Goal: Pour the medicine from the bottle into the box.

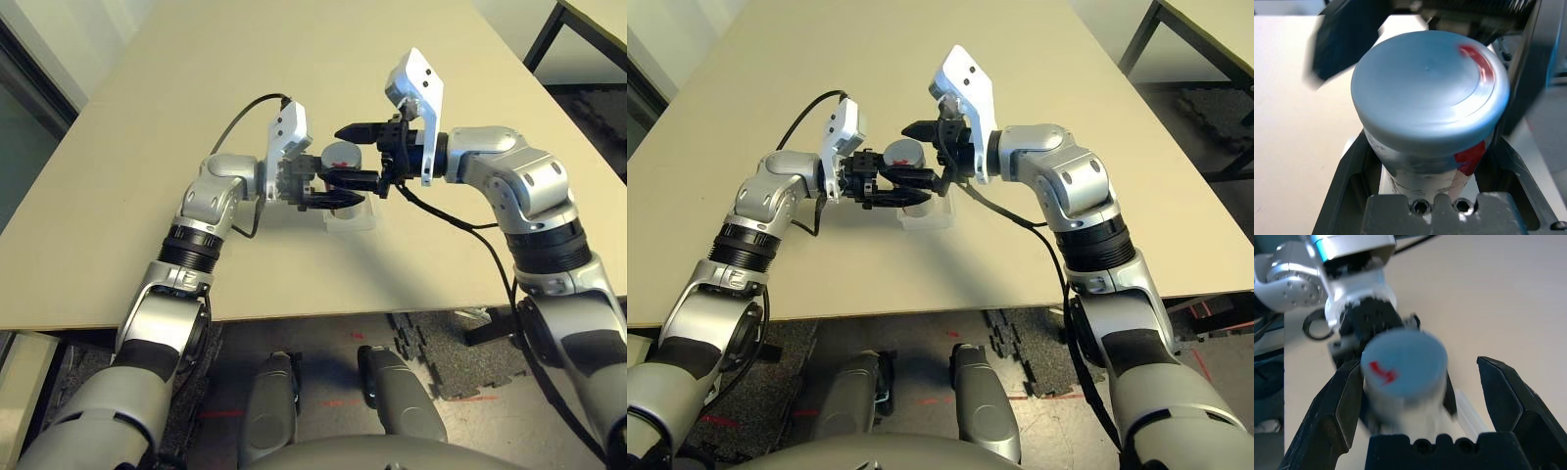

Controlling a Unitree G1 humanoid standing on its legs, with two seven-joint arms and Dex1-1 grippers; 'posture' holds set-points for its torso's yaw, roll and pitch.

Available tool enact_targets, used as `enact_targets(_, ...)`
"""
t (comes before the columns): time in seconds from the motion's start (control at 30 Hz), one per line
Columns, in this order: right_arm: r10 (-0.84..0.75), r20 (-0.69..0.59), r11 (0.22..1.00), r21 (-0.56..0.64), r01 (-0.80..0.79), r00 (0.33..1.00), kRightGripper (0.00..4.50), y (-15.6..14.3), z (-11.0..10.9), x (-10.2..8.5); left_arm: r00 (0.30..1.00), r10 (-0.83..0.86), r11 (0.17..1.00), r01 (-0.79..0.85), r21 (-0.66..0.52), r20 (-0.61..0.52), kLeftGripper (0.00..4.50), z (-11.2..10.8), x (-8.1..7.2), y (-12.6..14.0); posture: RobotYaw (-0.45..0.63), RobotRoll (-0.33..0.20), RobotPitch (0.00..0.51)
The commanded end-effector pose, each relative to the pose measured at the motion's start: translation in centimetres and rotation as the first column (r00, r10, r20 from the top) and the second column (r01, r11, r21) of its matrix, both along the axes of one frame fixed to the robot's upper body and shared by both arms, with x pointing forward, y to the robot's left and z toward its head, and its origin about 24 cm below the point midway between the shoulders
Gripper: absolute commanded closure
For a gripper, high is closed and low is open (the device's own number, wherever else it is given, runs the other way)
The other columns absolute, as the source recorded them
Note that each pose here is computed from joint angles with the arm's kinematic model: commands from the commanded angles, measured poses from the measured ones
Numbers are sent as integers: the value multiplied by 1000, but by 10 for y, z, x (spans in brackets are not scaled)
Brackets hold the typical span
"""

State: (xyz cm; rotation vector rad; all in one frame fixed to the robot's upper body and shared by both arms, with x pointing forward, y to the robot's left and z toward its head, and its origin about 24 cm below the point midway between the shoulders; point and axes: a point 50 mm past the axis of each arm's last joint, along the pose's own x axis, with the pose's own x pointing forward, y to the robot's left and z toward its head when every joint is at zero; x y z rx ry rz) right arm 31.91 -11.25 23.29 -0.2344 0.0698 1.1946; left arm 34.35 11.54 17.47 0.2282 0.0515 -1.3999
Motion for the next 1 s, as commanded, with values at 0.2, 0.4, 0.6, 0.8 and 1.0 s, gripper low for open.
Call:
enact_targets(0.2, -137, -6, 990, 35, 137, 991, 0, -44, 13, -4, 1000, -4, 1000, 4, 15, -24, 1655, -9, -6, 8, -153, 0, 167)
enact_targets(0.4, -35, -77, 999, 18, 37, 996, 0, -40, 10, -22, 1000, 9, 1000, -8, 16, -25, 1655, -9, -5, 10, -153, 0, 163)
enact_targets(0.6, 5, -52, 999, 47, -3, 999, 0, -15, 11, -21, 1000, 9, 1000, -9, 14, -17, 1655, -7, -2, 6, -159, 0, 157)
enact_targets(0.8, -14, -12, 1000, 28, 15, 1000, 0, 1, 9, -11, 1000, -2, 1000, 2, 8, -10, 1655, -6, 1, 0, -161, 0, 154)
enact_targets(1.0, 42, -5, 999, 17, -42, 999, 0, 20, 5, -9, 1000, -14, 1000, 14, 3, -8, 1655, -7, 1, -4, -159, 0, 156)
